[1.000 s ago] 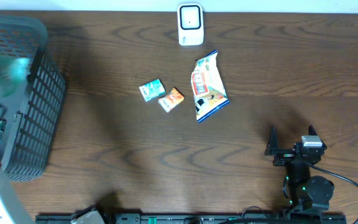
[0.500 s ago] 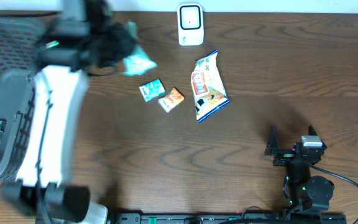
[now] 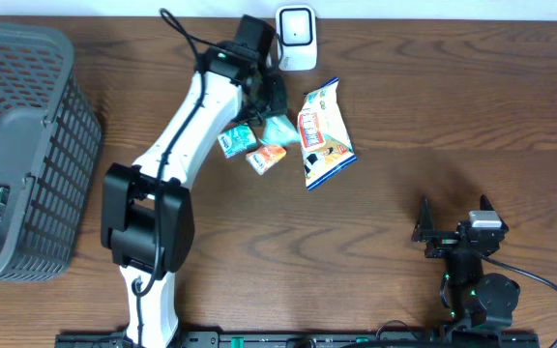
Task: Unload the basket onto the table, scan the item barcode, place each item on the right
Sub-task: 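Carry the light green pouch to the scanner and release it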
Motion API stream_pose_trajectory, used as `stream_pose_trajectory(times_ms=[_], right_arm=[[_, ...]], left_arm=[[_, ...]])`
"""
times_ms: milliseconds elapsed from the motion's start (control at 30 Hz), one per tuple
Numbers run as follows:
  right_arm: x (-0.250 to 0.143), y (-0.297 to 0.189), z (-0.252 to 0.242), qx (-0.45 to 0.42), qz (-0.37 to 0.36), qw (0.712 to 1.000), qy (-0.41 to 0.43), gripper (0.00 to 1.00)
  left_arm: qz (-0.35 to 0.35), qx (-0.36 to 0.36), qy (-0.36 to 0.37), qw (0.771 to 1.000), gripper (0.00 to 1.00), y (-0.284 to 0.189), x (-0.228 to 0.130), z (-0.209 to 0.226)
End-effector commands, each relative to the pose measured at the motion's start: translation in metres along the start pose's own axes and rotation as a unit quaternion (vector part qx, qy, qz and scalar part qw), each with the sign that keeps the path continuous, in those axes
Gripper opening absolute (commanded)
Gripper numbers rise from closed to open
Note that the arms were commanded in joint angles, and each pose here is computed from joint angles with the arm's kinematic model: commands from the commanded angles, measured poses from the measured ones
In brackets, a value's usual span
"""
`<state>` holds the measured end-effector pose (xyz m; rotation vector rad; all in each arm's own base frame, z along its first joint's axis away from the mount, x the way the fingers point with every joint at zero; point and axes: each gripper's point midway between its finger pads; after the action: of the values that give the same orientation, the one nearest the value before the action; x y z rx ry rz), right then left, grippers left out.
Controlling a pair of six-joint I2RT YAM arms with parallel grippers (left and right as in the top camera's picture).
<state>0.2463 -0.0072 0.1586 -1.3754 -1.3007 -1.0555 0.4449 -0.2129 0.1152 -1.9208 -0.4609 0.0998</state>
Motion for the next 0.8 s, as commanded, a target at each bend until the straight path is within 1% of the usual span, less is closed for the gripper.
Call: stream_pose_trajectory(times_ms=[0, 33, 67, 100, 200, 300, 367, 400, 433, 467, 533, 600, 667, 767], right_arm=[[-0.001, 0.0, -0.002, -0.004, 0.001, 1.0, 0.006, 0.99], [-0.001, 0.0, -0.002, -0.004, 0.001, 1.0, 0.006, 0.99], [-0.001, 0.0, -0.002, -0.004, 0.001, 1.0, 0.006, 0.99], [-0.001, 0.0, -0.002, -0.004, 0.001, 1.0, 0.006, 0.99], [-0.001, 0.0, -0.002, -0.004, 0.001, 1.0, 0.006, 0.99], [-0.001, 0.0, -0.002, -0.004, 0.001, 1.0, 0.006, 0.99], [-0.001, 0.0, -0.002, -0.004, 0.001, 1.0, 0.006, 0.99], [-0.001, 0.0, -0.002, -0.004, 0.001, 1.0, 0.006, 0.99], [-0.001, 0.0, -0.002, -0.004, 0.001, 1.0, 0.006, 0.99], [-0.001, 0.0, -0.002, -0.004, 0.001, 1.0, 0.006, 0.99], [-0.001, 0.0, -0.002, -0.004, 0.001, 1.0, 0.006, 0.99], [-0.001, 0.0, -0.002, -0.004, 0.001, 1.0, 0.006, 0.99], [-0.001, 0.0, -0.002, -0.004, 0.001, 1.0, 0.006, 0.99], [-0.001, 0.0, -0.002, -0.004, 0.001, 1.0, 0.006, 0.99]], left_arm=[[-0.002, 0.01, 0.001, 1.0, 0.45, 0.007, -0.001, 0.002], [-0.005, 0.013, 0.001, 1.0, 0.45, 0.007, 0.0, 0.003], [-0.006, 0.014, 0.003, 1.0, 0.5, 0.007, 0.001, 0.003], [-0.008, 0.012, 0.008, 1.0, 0.54, 0.007, 0.002, 0.003], [-0.02, 0.004, 0.006, 1.0, 0.54, -0.004, 0.01, 0.0], [-0.055, -0.02, -0.002, 0.998, 0.54, -0.041, 0.029, -0.004], [-0.101, -0.043, 0.008, 0.994, 0.56, -0.09, 0.046, -0.001], [-0.119, -0.049, 0.014, 0.992, 0.59, -0.11, 0.052, 0.002], [-0.154, -0.059, 0.026, 0.986, 0.62, -0.147, 0.061, 0.009], [-0.178, -0.064, 0.03, 0.982, 0.63, -0.172, 0.066, 0.016], [-0.237, -0.054, 0.006, 0.97, 0.66, -0.226, 0.076, 0.044], [-0.293, -0.026, -0.029, 0.955, 0.66, -0.271, 0.082, 0.079], [-0.361, 0.034, -0.087, 0.928, 0.66, -0.325, 0.083, 0.135], [-0.418, 0.129, -0.171, 0.883, 0.66, -0.376, 0.071, 0.213]])
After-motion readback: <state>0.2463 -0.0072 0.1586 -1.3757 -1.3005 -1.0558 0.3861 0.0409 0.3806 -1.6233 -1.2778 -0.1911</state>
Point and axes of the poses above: each gripper's point midway between its finger pads, its own y axis out along the fingers, its own z axis along the line the jaws close on, x = y × z, and after that the axes turned 11 degrees about -y, right-handed
